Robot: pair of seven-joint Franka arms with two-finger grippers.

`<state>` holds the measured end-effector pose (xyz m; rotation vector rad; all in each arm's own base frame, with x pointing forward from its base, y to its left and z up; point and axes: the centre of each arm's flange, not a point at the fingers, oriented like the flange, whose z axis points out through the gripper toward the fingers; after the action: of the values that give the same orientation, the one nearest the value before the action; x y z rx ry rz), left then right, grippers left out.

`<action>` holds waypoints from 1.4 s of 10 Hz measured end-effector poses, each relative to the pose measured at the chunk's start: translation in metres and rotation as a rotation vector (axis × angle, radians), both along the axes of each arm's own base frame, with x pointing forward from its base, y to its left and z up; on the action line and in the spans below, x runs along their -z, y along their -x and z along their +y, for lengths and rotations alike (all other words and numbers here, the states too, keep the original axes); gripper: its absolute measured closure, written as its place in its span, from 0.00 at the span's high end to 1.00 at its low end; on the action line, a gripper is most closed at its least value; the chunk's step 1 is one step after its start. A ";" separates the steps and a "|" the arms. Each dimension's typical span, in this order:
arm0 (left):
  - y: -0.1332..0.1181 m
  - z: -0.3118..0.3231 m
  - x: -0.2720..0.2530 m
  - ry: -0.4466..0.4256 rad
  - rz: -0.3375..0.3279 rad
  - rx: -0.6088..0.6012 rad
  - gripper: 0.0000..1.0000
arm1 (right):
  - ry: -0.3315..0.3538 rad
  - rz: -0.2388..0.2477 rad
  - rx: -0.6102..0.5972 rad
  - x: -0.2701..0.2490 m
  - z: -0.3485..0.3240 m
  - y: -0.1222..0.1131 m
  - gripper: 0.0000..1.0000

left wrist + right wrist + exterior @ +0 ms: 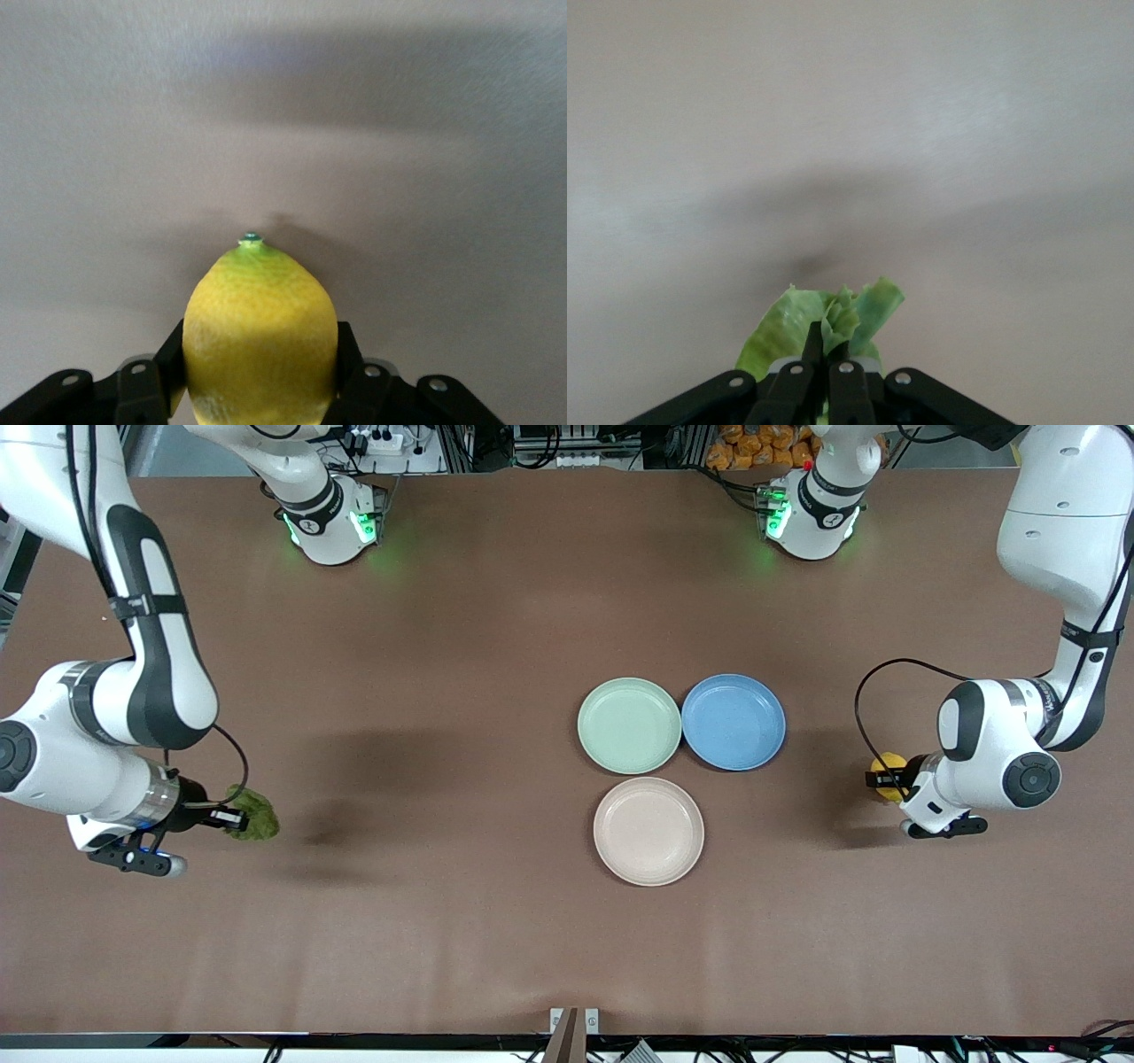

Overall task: Place lemon and lettuce in plates
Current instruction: 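Carry the lettuce to the green plate while the left gripper carries the lemon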

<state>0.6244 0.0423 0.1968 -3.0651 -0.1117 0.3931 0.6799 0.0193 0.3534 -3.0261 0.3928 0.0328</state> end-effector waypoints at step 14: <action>-0.042 -0.283 -0.078 0.209 -0.281 -0.250 0.66 | -0.149 -0.054 0.441 0.085 0.537 0.177 0.04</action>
<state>0.6665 -0.2407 0.2746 -3.3032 -0.4985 -0.0250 0.5028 0.5558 0.2688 -2.7203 0.9901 -0.0478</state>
